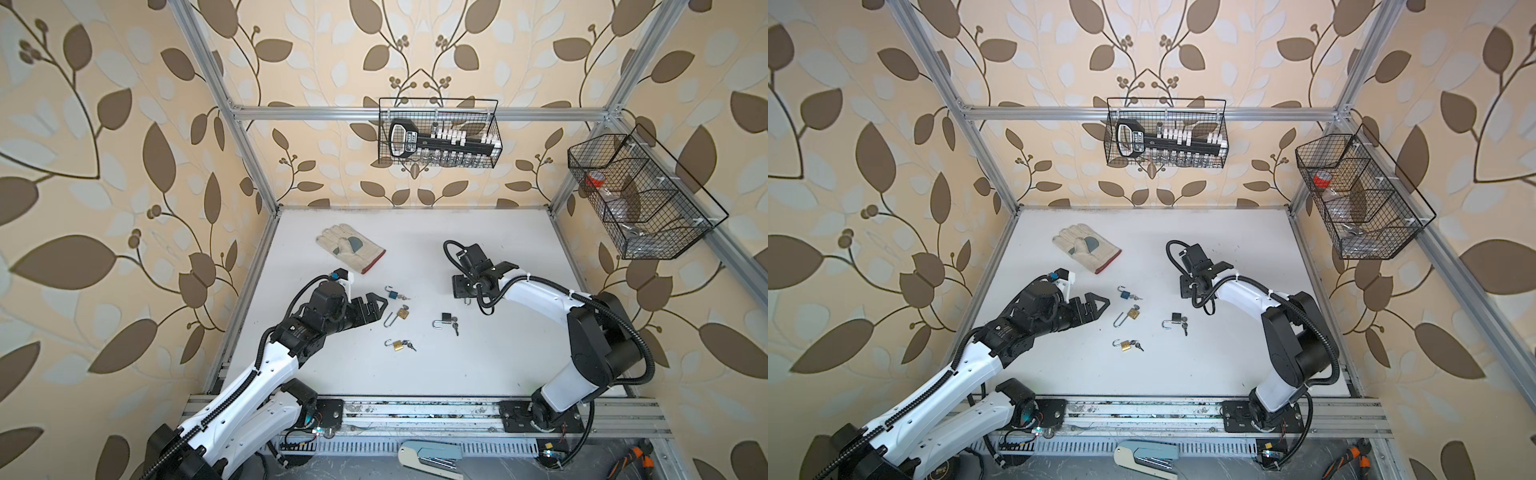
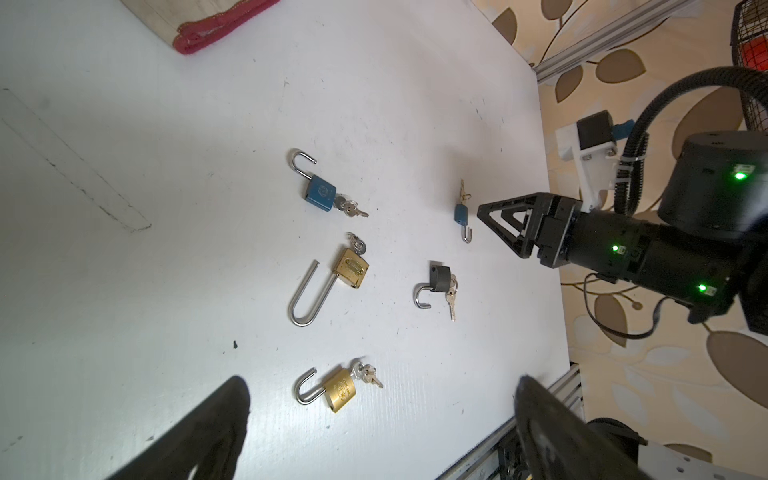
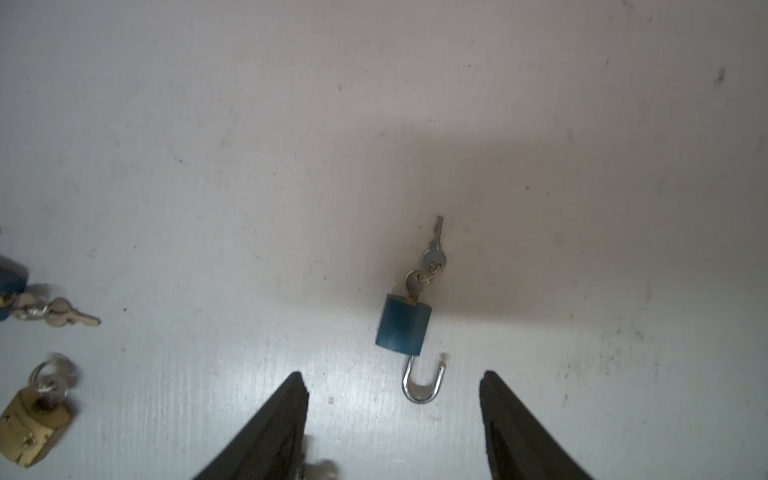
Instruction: Lock with the key
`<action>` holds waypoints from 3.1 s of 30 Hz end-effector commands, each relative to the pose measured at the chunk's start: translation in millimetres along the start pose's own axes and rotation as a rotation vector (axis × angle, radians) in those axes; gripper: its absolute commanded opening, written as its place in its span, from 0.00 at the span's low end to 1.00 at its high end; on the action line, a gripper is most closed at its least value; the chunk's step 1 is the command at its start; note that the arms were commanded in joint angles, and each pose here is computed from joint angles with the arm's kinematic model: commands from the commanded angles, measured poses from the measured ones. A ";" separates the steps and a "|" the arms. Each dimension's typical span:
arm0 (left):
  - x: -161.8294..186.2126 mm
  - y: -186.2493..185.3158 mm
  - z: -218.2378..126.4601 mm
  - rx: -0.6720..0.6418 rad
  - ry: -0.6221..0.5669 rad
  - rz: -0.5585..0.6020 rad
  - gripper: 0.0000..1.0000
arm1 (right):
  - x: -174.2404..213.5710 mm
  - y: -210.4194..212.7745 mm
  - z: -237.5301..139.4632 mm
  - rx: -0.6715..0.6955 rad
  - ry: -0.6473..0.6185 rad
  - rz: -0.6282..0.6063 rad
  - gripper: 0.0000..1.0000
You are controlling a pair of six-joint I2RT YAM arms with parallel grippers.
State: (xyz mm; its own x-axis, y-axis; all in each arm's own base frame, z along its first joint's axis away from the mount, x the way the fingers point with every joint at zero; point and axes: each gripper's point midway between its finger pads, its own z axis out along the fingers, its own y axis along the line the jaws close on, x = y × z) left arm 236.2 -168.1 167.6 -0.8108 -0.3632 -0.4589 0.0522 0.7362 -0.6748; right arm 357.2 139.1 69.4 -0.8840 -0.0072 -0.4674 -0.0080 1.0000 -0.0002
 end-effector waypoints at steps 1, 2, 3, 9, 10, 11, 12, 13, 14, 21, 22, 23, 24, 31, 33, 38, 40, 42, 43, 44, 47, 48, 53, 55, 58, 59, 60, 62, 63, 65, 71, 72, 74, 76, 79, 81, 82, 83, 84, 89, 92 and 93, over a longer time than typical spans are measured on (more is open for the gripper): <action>-5.0 -7.8 -0.3 0.045 -0.002 -0.011 0.99 | -11.4 -2.0 4.2 0.040 -0.021 0.084 0.64; -5.6 -7.0 0.1 0.044 0.000 -0.014 0.99 | -11.8 -1.4 6.6 0.043 -0.018 0.088 0.64; -6.1 -7.1 0.2 0.045 0.002 -0.011 0.99 | -11.7 -1.1 9.8 0.048 -0.012 0.090 0.63; -6.6 -4.5 0.2 0.035 0.009 -0.011 0.99 | -2.1 0.4 28.1 0.041 0.032 0.102 0.58; -6.7 -4.2 0.5 0.034 0.009 -0.010 0.99 | -1.2 1.3 29.8 0.037 0.037 0.103 0.58; -7.1 -4.3 0.6 0.035 0.009 -0.011 0.99 | -0.3 2.0 32.0 0.032 0.042 0.103 0.57; -7.4 -4.0 1.3 0.033 0.011 -0.011 0.99 | 1.5 2.8 34.8 0.029 0.051 0.101 0.56; -7.3 -4.4 1.6 0.035 0.013 -0.011 0.99 | 1.6 3.2 36.2 0.026 0.054 0.103 0.56; -7.6 -4.6 2.1 0.034 0.014 -0.011 0.99 | 2.5 4.6 37.6 0.022 0.057 0.102 0.55; -9.2 -6.4 1.8 0.035 0.016 -0.010 0.99 | 11.5 -0.4 48.7 0.019 0.087 0.111 0.52; -9.2 -6.9 1.5 0.037 0.017 -0.008 0.99 | 11.4 -1.1 49.5 0.017 0.088 0.116 0.51; -8.9 -6.7 1.4 0.036 0.018 -0.008 0.99 | 13.2 -1.6 51.0 0.016 0.093 0.115 0.50; -8.9 -6.2 1.7 0.034 0.018 -0.007 0.99 | 13.5 -1.8 51.7 0.016 0.094 0.116 0.50; -8.8 -6.1 1.7 0.030 0.022 -0.013 0.99 | 20.4 -2.6 56.9 0.012 0.119 0.109 0.45; -9.1 -6.4 1.3 0.030 0.022 -0.013 0.99 | 22.4 -3.3 57.0 0.013 0.122 0.109 0.44; -10.3 -7.9 0.7 0.029 0.022 -0.011 0.99 | 28.1 -4.4 55.7 0.007 0.130 0.111 0.41; -11.3 -9.1 -0.1 0.030 0.021 -0.009 0.99 | 30.1 -5.6 54.6 0.009 0.131 0.111 0.37; -12.2 -10.0 -1.9 0.028 0.019 -0.006 0.99 | 32.8 -6.6 53.0 0.009 0.134 0.112 0.34; -12.4 -10.3 -3.0 0.026 0.018 -0.004 0.99 | 33.8 -7.3 51.6 0.008 0.132 0.115 0.32; -13.2 -11.2 -4.4 0.028 0.015 -0.002 0.99 | 35.6 -8.3 50.9 0.010 0.133 0.118 0.31; -14.9 -13.1 -7.3 0.023 0.013 0.006 0.99 | 37.5 -10.3 46.2 0.008 0.123 0.124 0.26; -16.0 -14.0 -8.3 0.022 0.012 0.008 0.99 | 38.5 -11.4 44.4 0.009 0.121 0.126 0.24; -24.6 -21.4 -16.1 0.015 -0.006 0.031 0.99 | 25.9 -16.5 20.1 -0.002 0.041 0.139 0.16; -32.5 -28.9 -22.8 0.017 -0.026 0.054 0.99 | 12.4 -13.8 0.3 -0.044 -0.032 0.134 0.13; -44.5 -42.7 -32.3 0.033 -0.056 0.096 0.99 | -10.6 -7.3 -38.0 -0.129 -0.160 0.114 0.04; -48.4 -47.5 -35.5 0.040 -0.064 0.109 0.99 | -17.9 -5.0 -51.9 -0.160 -0.204 0.106 0.02; -53.6 -53.4 -38.8 0.047 -0.077 0.126 0.99 | -26.8 -1.1 -69.0 -0.203 -0.258 0.096 0.01; -63.3 -65.2 -43.9 0.067 -0.099 0.158 0.99 | -42.3 10.7 -104.4 -0.311 -0.365 0.061 0.00; -69.0 -71.9 -47.0 0.076 -0.111 0.176 0.99 | -49.8 16.1 -123.3 -0.367 -0.424 0.045 0.00; -79.6 -86.2 -52.2 0.105 -0.135 0.206 0.99 | -62.3 24.6 -158.1 -0.451 -0.524 0.013 0.00; -105.2 -134.0 -76.5 0.218 -0.208 0.347 0.99 | -86.9 31.7 -234.3 -0.604 -0.789 -0.038 0.00; -107.5 -142.1 -81.2 0.241 -0.216 0.380 0.99 | -87.7 36.5 -244.7 -0.631 -0.805 -0.075 0.00; -112.2 -156.9 -92.9 0.279 -0.238 0.432 0.99 | -77.1 59.0 -263.1 -0.736 -0.817 -0.262 0.00; -114.9 -168.6 -102.2 0.308 -0.251 0.479 0.98 | -66.4 77.9 -277.1 -0.839 -0.812 -0.404 0.00; -111.0 -187.7 -116.8 0.389 -0.251 0.545 0.93 | -45.4 102.8 -293.1 -1.004 -0.765 -0.597 0.00; -101.1 -203.7 -126.9 0.493 -0.236 0.598 0.92 | -35.6 113.5 -304.8 -1.098 -0.739 -0.670 0.00; -93.2 -210.2 -131.5 0.546 -0.214 0.628 0.91 | -31.4 117.9 -310.0 -1.142 -0.731 -0.697 0.00; -88.4 -214.6 -134.7 0.583 -0.201 0.643 0.89 | -29.0 120.5 -314.4 -1.171 -0.729 -0.713 0.00; -83.3 -218.3 -137.5 0.619 -0.185 0.655 0.87 | -25.5 123.3 -320.1 -1.210 -0.724 -0.731 0.00; -73.7 -226.3 -138.2 0.706 -0.141 0.659 0.77 | -18.5 134.8 -332.8 -1.331 -0.672 -0.761 0.00; -72.6 -231.3 -134.1 0.747 -0.111 0.646 0.71 | -11.9 142.5 -339.6 -1.400 -0.636 -0.788 0.00; -71.7 -234.0 -133.2 0.767 -0.099 0.644 0.70 | -10.9 145.2 -339.8 -1.406 -0.629 -0.793 0.00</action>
State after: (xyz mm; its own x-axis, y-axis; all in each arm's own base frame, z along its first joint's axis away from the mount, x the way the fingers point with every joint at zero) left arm 213.4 -230.2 421.5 -0.4737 -0.0962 -0.8754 0.8033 0.3603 -0.4743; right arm 228.1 276.5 361.2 -0.1977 -0.1138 -0.9736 -0.9760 0.1156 0.1847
